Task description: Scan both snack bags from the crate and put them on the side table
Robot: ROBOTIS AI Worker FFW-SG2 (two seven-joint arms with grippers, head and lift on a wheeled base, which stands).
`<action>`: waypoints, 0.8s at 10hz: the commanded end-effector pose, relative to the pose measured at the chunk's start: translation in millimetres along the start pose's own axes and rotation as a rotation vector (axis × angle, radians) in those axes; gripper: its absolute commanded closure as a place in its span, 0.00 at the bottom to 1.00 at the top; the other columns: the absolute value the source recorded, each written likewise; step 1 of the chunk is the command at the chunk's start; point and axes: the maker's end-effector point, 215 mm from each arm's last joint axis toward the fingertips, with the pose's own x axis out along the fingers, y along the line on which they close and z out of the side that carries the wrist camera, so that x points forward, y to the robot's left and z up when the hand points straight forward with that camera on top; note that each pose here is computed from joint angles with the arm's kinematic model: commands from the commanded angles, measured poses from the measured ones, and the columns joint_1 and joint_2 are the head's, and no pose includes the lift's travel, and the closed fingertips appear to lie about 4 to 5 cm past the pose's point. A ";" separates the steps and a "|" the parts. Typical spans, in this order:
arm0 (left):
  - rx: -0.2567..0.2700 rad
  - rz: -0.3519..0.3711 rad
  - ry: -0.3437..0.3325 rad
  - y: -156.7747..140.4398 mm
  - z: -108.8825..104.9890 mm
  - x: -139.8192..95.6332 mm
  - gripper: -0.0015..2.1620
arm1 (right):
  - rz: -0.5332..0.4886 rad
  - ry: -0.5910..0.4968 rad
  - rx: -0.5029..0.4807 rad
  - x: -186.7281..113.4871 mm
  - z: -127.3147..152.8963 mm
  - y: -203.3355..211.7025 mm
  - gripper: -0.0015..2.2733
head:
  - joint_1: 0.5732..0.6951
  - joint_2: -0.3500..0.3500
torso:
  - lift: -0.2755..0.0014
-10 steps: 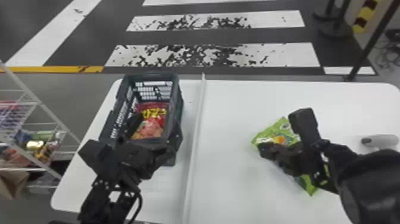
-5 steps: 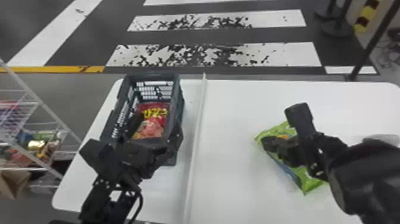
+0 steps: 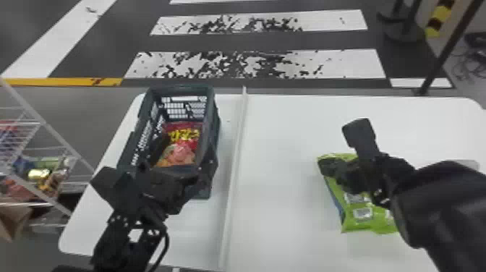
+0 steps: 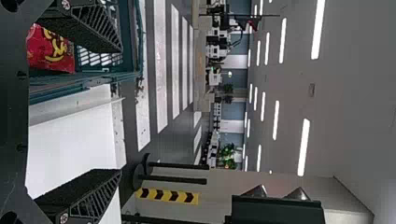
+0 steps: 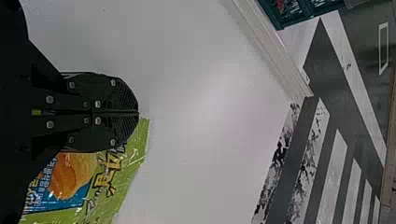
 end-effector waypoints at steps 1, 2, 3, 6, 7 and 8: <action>0.000 -0.001 0.000 -0.6 -0.1 0.1 0.04 | -0.009 0.003 0.000 -0.3 -2.0 -4.6 0.99 | 1.00 0.66 | 0.68; 0.000 -0.001 -0.001 -1.0 0.9 -0.2 0.04 | -0.012 0.001 0.001 -0.9 -1.2 -6.1 0.99 | 1.00 0.65 | 0.68; 0.001 -0.002 -0.001 -1.1 1.1 -0.7 0.04 | -0.012 0.000 0.003 -1.3 -1.5 -6.4 0.99 | 1.00 0.65 | 0.68; 0.005 -0.006 -0.003 -1.7 3.0 -1.4 0.04 | -0.013 -0.027 0.002 -11.4 5.2 -2.7 0.99 | 1.00 0.64 | 0.68; 0.005 -0.006 -0.003 -1.7 3.0 -1.4 0.04 | -0.021 -0.056 0.012 -24.9 14.3 -5.2 0.99 | 1.00 0.65 | 0.68; 0.004 -0.006 0.000 -1.7 2.1 -1.4 0.04 | -0.009 -0.036 0.032 -41.1 8.9 2.2 0.99 | 1.00 0.64 | 0.68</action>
